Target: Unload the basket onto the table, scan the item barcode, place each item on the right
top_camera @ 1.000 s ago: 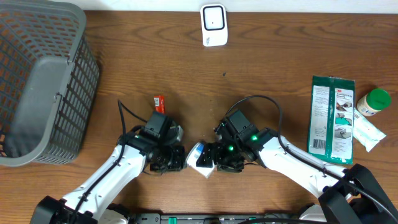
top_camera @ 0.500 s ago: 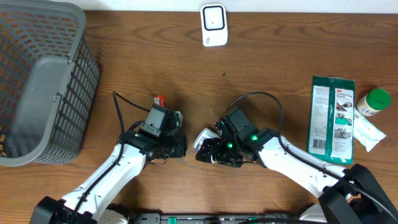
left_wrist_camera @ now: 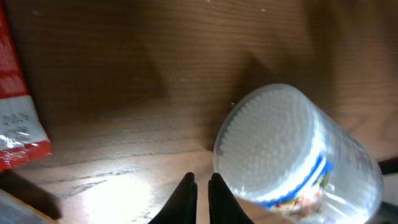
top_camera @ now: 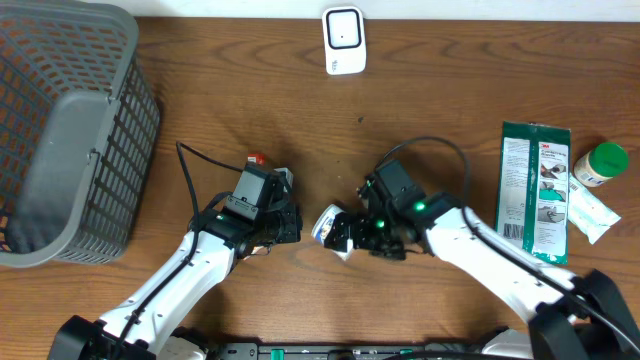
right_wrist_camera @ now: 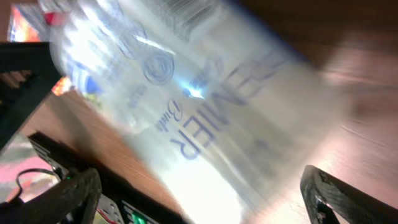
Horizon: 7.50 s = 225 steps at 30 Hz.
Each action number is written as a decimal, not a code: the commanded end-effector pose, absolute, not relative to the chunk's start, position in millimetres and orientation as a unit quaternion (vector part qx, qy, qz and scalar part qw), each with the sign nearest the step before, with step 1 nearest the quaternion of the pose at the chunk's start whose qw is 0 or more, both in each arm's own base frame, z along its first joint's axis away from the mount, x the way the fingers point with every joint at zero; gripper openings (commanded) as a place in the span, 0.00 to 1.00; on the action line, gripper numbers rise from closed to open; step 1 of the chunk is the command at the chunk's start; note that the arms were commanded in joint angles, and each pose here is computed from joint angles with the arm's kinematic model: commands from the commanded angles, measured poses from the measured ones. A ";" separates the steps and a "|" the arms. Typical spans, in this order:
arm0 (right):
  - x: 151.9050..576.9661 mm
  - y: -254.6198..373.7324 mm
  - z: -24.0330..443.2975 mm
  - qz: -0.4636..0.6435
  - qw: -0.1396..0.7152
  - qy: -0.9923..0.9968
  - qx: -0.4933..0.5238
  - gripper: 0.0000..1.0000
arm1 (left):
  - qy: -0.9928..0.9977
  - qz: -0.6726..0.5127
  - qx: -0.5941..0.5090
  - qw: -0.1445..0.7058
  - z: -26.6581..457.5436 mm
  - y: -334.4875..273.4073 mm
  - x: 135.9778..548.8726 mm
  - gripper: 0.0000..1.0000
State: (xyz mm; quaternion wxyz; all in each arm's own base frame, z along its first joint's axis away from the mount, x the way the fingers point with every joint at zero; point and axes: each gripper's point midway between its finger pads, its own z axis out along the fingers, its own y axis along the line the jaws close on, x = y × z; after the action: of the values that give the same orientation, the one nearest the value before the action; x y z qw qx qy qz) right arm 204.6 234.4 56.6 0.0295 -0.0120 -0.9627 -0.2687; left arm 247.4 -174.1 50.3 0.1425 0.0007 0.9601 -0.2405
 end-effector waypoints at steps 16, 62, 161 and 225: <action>211.6 227.8 62.3 -0.233 0.008 -0.973 0.001 0.99 | 0.963 -0.234 -0.036 0.127 36.9 -179.5 252.8 0.15; 207.3 277.8 58.8 -0.377 -0.004 -0.924 -0.071 0.99 | 0.987 -0.121 -0.023 0.106 80.6 -136.2 271.7 0.15; 291.5 39.1 53.3 -0.214 -0.104 -0.957 -0.168 0.99 | 0.923 -0.141 0.353 -0.059 59.8 -170.4 77.4 0.98; 287.6 41.4 53.2 -0.220 -0.094 -0.956 -0.169 0.99 | 0.986 -0.014 0.158 0.048 47.3 -153.6 140.2 0.83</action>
State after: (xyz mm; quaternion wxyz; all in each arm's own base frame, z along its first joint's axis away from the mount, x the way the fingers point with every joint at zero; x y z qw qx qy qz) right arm 281.5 41.1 43.8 -0.0771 -0.1813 -0.9567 -0.2142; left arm 135.8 -151.4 42.8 0.0409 0.1638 0.9855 -0.0169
